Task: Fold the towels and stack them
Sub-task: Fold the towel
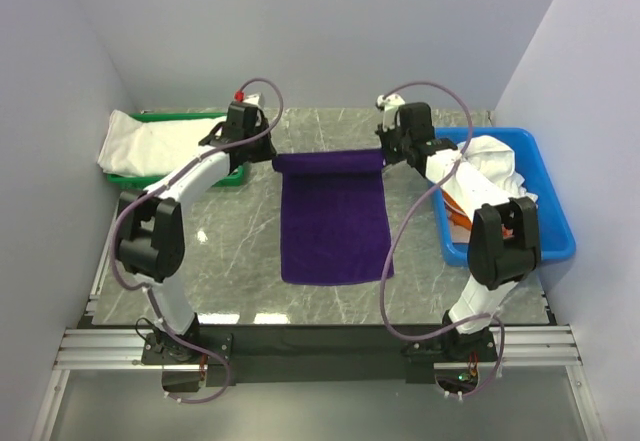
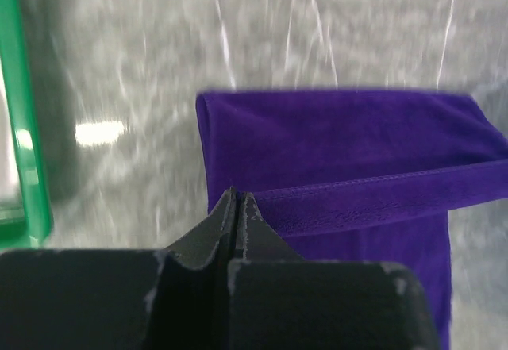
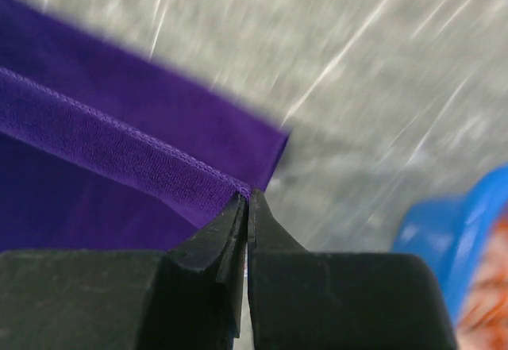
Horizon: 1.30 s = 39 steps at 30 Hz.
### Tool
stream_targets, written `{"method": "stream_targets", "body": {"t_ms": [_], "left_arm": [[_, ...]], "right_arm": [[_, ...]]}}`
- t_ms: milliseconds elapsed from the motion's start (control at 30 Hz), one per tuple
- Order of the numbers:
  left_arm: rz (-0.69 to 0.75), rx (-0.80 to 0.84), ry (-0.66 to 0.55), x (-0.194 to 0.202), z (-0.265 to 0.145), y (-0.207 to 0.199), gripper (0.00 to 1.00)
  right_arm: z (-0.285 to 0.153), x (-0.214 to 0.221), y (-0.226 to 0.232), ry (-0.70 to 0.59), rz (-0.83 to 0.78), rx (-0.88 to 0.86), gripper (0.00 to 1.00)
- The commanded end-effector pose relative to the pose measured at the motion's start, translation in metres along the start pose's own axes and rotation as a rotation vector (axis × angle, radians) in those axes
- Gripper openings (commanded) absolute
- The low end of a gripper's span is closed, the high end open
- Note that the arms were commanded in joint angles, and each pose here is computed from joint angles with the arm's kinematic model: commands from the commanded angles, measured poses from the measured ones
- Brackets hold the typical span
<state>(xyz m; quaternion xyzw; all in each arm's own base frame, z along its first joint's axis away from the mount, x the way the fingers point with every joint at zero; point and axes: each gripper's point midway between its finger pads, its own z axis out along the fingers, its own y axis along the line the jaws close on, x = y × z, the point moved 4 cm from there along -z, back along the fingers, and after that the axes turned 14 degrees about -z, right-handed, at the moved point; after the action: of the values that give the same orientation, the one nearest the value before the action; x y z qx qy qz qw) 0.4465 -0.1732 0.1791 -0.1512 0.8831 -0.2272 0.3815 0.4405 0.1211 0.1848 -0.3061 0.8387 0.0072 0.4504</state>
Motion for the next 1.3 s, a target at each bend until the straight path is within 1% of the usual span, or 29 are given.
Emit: {"method": "stream_targets", "body": {"t_ms": [0, 33, 67, 133, 167, 267, 400, 567, 633, 767, 967, 1133, 1233, 1267], "left_arm": [[-0.051, 0.029, 0.013, 0.006, -0.037, -0.005, 0.01], [-0.053, 0.025, 0.027, 0.013, -0.039, -0.004, 0.01], [-0.054, 0.028, 0.035, 0.018, -0.046, -0.006, 0.01], [-0.071, 0.011, 0.069, 0.036, -0.049, 0.003, 0.01], [-0.074, 0.008, 0.082, 0.042, -0.051, 0.004, 0.01], [-0.09, -0.009, 0.109, 0.06, -0.063, 0.011, 0.01], [-0.12, -0.023, 0.138, 0.083, -0.073, 0.02, 0.01], [-0.129, -0.025, 0.158, 0.099, -0.082, 0.02, 0.01], [-0.122, -0.034, 0.165, 0.104, -0.085, 0.02, 0.01], [-0.118, -0.032, 0.163, 0.103, -0.096, 0.015, 0.01], [-0.12, -0.029, 0.126, 0.095, -0.115, 0.01, 0.01], [-0.129, -0.042, 0.167, 0.109, -0.121, 0.014, 0.01], [-0.148, -0.035, 0.233, 0.132, -0.12, 0.02, 0.01], [-0.16, -0.044, 0.264, 0.145, -0.119, 0.027, 0.01]], "right_arm": [[-0.033, 0.005, 0.009, 0.028, 0.049, 0.004, 0.0], [-0.033, 0.017, 0.02, 0.055, 0.054, -0.021, 0.0], [-0.036, 0.021, 0.024, 0.061, 0.063, -0.023, 0.0], [-0.044, 0.027, 0.031, 0.065, 0.097, -0.02, 0.0], [-0.044, 0.041, 0.036, 0.097, 0.109, -0.022, 0.0], [-0.052, 0.06, 0.043, 0.147, 0.141, -0.006, 0.0], [-0.06, 0.071, 0.045, 0.159, 0.162, 0.022, 0.0], [-0.066, 0.069, 0.045, 0.144, 0.169, 0.025, 0.0], [-0.069, 0.069, 0.048, 0.137, 0.2, 0.016, 0.0], [-0.076, 0.08, 0.056, 0.177, 0.205, -0.006, 0.0], [-0.091, 0.09, 0.07, 0.194, 0.239, -0.023, 0.0], [-0.103, 0.103, 0.086, 0.226, 0.29, -0.051, 0.0], [-0.106, 0.119, 0.097, 0.272, 0.336, -0.075, 0.0], [-0.106, 0.124, 0.099, 0.289, 0.348, -0.071, 0.0]]}}
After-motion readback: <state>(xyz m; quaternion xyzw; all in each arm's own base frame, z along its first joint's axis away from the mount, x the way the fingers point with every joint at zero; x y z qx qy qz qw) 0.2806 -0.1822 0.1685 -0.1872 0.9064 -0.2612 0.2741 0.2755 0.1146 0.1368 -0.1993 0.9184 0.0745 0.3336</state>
